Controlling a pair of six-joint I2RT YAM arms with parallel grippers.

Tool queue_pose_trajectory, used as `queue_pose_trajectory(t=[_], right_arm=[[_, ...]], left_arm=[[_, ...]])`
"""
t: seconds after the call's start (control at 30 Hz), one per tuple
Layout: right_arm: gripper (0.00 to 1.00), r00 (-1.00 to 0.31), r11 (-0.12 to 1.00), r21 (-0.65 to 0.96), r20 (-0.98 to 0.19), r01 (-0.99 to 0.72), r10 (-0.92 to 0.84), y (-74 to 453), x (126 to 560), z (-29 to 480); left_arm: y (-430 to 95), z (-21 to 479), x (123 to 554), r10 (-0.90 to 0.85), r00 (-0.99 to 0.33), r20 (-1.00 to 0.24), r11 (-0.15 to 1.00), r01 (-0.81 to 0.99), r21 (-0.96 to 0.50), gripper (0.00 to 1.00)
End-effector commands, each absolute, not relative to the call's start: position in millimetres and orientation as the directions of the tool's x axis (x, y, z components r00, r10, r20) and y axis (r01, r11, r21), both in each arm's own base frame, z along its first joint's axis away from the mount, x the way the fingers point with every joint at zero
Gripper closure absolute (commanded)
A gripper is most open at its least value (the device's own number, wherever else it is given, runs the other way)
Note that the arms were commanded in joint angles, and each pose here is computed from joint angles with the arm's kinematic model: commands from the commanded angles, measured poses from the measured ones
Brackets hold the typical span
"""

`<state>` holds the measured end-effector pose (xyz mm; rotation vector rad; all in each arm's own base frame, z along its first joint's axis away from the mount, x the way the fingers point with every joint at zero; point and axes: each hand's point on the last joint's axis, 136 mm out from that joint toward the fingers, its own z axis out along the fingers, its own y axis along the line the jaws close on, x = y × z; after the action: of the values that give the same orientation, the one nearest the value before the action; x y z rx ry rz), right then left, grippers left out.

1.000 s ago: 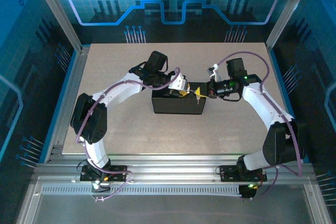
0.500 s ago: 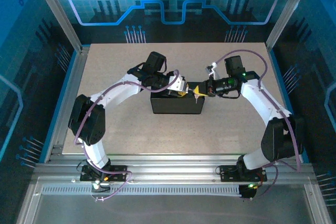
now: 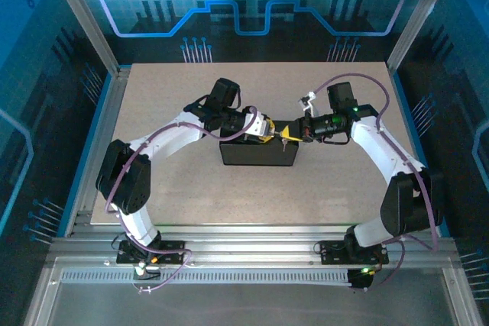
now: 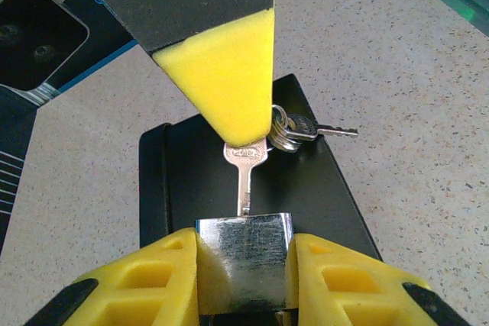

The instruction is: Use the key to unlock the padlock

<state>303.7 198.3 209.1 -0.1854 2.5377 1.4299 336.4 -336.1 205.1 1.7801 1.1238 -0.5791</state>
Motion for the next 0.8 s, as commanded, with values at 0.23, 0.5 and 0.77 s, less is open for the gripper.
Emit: queue_pose_trajectory(t=[0.23, 0.5, 0.77], right_arm=[[1.0, -0.971, 0.458, 0.86, -0.239, -0.226, -0.03, 208, 300, 217], [1.0, -0.973, 0.454, 0.863, -0.228, -0.219, -0.035, 217, 304, 212], [1.0, -0.973, 0.428, 0.877, -0.228, -0.22, -0.033, 228, 305, 218]], left_arm=[[-340, 228, 326, 0.357, 0.588, -0.726, -0.193, 0.807, 0.559, 1.0], [-346, 232, 321, 0.332, 0.597, -0.731, -0.19, 0.801, 0.568, 1.0], [-349, 229, 316, 0.331, 0.613, -0.717, -0.211, 0.789, 0.577, 1.0]])
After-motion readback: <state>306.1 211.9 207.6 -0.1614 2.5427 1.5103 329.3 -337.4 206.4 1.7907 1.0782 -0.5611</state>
